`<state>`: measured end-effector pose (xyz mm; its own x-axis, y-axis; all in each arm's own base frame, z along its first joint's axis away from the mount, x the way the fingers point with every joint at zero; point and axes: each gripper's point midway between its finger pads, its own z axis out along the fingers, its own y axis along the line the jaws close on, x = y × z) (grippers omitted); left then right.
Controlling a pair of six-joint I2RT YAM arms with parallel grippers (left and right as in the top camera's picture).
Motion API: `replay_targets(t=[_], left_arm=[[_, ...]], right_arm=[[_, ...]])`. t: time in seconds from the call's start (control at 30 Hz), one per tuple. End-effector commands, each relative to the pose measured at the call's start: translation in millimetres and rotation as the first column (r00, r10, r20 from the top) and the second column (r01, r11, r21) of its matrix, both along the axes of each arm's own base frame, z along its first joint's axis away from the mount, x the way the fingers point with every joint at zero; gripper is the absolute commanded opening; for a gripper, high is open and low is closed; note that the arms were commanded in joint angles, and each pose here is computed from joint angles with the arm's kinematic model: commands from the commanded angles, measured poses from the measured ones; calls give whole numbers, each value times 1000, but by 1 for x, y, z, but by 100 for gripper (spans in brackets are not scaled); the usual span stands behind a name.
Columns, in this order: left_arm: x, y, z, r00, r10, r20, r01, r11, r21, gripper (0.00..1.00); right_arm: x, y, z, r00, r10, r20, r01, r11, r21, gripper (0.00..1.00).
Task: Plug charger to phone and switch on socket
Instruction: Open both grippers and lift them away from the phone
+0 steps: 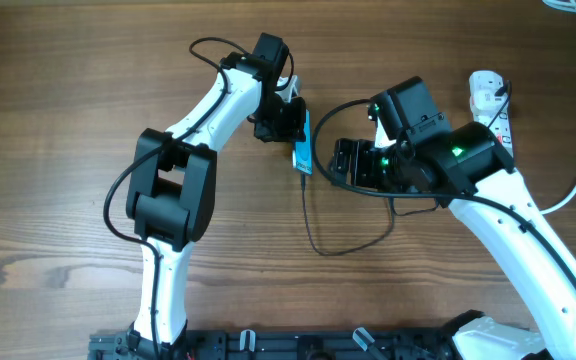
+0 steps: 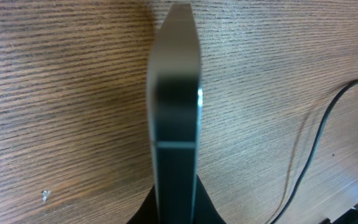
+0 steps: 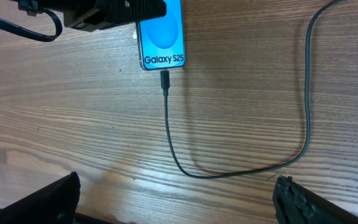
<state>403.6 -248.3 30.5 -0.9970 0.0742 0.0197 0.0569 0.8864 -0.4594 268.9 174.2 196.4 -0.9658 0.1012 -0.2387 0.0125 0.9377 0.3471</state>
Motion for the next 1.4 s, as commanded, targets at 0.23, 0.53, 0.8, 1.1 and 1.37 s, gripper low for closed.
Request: replay_targets(t=[0.23, 0.53, 0.8, 1.1, 1.37], left_arm=[[4, 16, -13, 1000, -5, 23, 3, 995, 99, 11], [4, 27, -17, 1000, 0, 26, -4, 986, 164, 33], [-2, 31, -18, 1000, 1, 2, -1, 983, 181, 36], [12, 59, 68, 990, 76, 116, -91, 988, 128, 42], [13, 136, 222, 872, 262, 412, -283, 959, -12, 100]], right_arm=[[-5, -2, -7, 999, -9, -45, 8, 1000, -10, 100], [-6, -3, -7, 999, -10, -47, 9, 1000, -11, 100], [-12, -6, -10, 997, -8, -72, 6, 1000, -30, 100], [-13, -14, 5, 998, 41, -55, -44, 998, -50, 100], [52, -174, 89, 940, -322, 110, 339, 914, -223, 100]])
